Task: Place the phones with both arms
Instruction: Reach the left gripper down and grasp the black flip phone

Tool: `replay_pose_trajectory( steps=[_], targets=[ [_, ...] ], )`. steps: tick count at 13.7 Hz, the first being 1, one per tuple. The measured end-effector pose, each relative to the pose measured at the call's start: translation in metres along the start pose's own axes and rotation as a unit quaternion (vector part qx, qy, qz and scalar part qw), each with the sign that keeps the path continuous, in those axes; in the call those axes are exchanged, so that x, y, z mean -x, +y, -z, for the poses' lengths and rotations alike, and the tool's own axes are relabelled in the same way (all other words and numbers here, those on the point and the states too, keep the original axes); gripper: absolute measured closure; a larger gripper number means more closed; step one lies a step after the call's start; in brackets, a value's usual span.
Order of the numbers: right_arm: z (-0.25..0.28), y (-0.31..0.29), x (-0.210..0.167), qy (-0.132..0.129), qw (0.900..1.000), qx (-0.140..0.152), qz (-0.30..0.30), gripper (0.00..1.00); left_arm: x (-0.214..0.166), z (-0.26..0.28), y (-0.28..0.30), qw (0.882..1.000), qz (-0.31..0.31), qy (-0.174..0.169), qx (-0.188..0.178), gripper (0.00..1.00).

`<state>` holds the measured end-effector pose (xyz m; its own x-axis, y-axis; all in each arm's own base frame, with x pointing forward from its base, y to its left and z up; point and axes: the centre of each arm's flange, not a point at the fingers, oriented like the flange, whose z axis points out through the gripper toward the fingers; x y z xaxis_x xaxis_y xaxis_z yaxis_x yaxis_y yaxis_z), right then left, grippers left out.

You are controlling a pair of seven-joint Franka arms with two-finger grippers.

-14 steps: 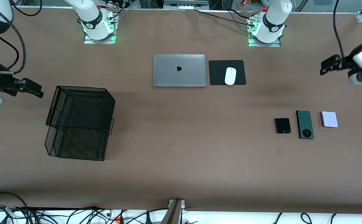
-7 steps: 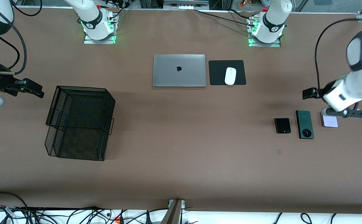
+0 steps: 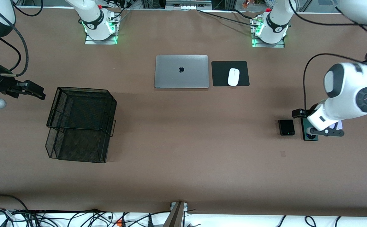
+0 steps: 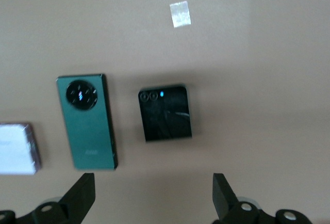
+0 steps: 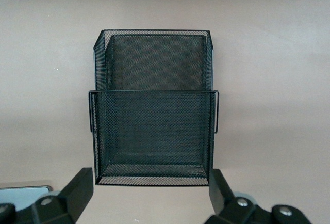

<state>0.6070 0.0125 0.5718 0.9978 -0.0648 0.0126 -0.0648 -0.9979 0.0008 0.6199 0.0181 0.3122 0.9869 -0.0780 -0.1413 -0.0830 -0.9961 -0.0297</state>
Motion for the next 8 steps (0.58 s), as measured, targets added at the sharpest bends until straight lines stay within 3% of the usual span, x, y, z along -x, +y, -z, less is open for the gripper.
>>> replay_pose_trajectory(
  steps=[4,8],
  targets=[
    [0.000,0.000,0.000,0.000,1.000,0.000,0.000,0.00,-0.011,-0.051,0.001,1.000,0.002,0.020,-0.001,0.00],
    [0.000,0.004,0.000,0.000,1.000,0.001,-0.004,0.00,-0.017,-0.080,0.000,0.998,0.044,0.040,-0.001,0.00]
  ],
)
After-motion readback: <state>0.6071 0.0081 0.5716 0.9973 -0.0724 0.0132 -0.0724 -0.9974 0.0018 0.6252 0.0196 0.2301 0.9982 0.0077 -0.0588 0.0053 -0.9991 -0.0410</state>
